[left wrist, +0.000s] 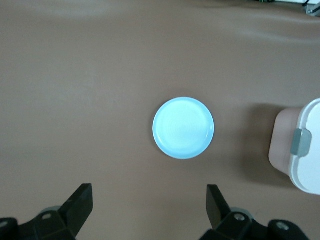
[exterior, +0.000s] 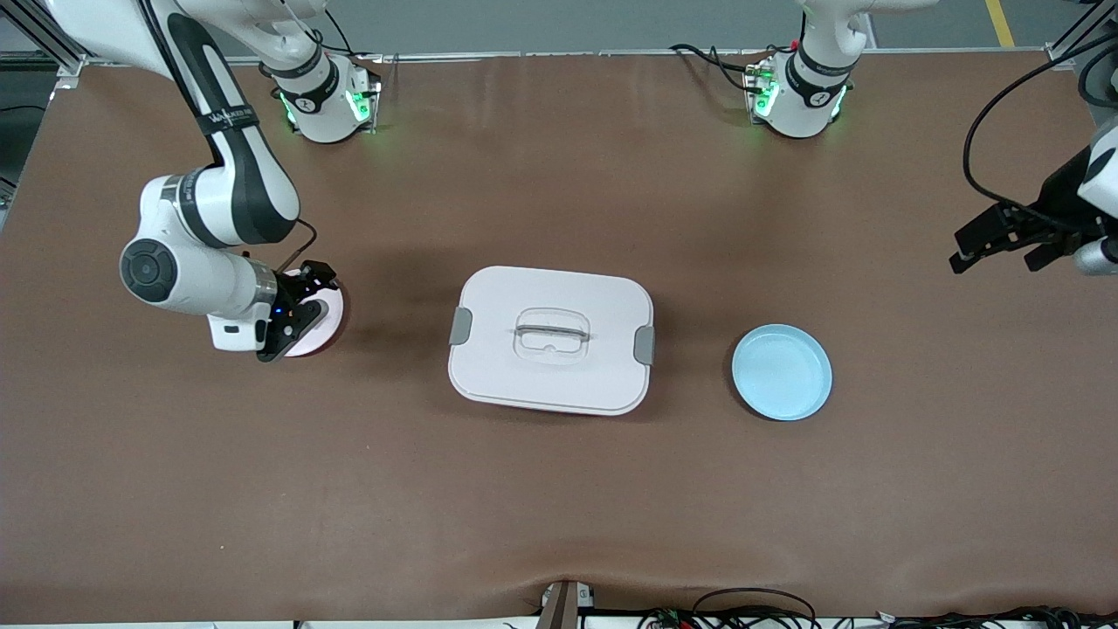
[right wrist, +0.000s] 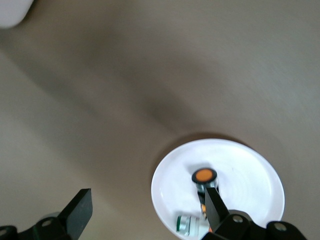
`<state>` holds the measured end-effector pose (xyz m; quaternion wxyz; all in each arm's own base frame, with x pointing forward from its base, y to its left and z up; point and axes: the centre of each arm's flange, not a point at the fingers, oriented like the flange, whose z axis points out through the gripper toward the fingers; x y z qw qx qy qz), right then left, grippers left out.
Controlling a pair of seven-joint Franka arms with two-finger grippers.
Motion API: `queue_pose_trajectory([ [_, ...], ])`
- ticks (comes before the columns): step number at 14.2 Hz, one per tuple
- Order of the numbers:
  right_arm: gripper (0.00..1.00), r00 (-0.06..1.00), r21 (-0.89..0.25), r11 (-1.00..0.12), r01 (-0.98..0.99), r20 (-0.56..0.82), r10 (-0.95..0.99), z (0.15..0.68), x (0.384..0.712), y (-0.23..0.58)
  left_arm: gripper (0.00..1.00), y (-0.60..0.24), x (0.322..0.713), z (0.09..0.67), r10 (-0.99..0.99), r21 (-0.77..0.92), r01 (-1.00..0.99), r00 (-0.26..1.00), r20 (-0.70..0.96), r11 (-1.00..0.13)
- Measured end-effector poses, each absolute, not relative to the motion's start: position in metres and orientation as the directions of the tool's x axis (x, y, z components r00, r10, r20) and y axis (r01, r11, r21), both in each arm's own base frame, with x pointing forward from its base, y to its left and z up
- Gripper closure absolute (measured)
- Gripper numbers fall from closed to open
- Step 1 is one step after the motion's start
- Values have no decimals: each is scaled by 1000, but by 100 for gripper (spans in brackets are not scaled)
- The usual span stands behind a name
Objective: Transfer orange switch to right arm and place
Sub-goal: 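Lower the switch onto the white plate with the right gripper, then open the right gripper and withdraw it from the white plate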
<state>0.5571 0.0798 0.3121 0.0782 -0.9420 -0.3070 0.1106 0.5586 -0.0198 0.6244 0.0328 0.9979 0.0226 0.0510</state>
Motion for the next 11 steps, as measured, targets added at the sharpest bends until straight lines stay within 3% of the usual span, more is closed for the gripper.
queue_pose_trajectory([
  [11, 0, 903, -78, -983, 169, -388, 186, 403, 576, 31, 0, -22, 523, 654, 37, 65, 32, 996, 84, -997],
])
